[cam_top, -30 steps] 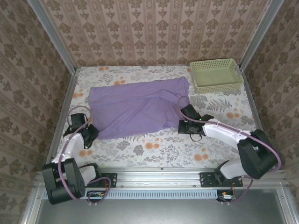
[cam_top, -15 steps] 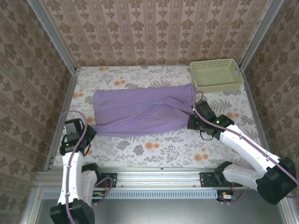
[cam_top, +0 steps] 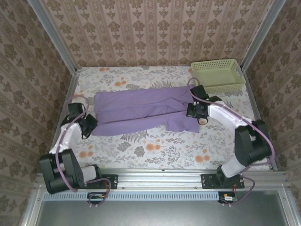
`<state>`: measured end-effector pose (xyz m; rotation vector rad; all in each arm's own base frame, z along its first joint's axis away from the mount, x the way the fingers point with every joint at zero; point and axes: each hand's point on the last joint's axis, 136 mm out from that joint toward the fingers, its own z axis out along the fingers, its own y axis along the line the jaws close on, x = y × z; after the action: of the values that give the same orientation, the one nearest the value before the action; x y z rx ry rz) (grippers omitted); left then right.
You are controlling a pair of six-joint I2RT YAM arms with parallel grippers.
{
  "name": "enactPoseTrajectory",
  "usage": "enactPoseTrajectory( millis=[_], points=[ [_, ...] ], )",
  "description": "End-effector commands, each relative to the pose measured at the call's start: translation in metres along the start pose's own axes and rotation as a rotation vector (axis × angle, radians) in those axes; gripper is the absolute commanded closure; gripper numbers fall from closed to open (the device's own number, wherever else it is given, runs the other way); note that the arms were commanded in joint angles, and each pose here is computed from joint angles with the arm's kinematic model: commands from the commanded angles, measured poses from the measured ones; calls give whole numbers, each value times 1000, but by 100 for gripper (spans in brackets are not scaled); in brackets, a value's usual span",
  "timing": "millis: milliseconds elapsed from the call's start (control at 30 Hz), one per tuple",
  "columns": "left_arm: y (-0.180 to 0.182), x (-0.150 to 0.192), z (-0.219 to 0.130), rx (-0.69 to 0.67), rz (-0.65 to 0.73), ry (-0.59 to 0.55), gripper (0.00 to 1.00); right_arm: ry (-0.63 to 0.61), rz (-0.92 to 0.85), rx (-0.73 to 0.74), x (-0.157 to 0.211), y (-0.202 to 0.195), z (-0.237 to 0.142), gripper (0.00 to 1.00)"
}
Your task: Fold the inside-out t-shirt
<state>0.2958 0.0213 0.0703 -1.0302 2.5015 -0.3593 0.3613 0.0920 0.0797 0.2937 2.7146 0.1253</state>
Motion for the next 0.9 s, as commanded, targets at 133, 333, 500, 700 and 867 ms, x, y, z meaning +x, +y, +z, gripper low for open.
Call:
enactPoseTrajectory(
  millis=[133, 333, 500, 700, 867],
  points=[
    [-34, -11, 23, 11, 96, 41, 100, -63, -45, 3, -28, -2, -8, 56],
    [-33, -9, 22, -8, 119, 16, 100, -23, -1, -86, 33, -14, -21, 46],
    [-32, -6, 25, -3, 114, 22, 100, 14, 35, -35, 62, -35, -9, 44],
    [-32, -3, 27, 5, 115, 31, 100, 83, 63, -100, 72, -23, 19, 50],
    [-36, 0, 24, 35, 131, 33, 100, 81, 72, -68, 75, -28, 21, 63]
  ],
)
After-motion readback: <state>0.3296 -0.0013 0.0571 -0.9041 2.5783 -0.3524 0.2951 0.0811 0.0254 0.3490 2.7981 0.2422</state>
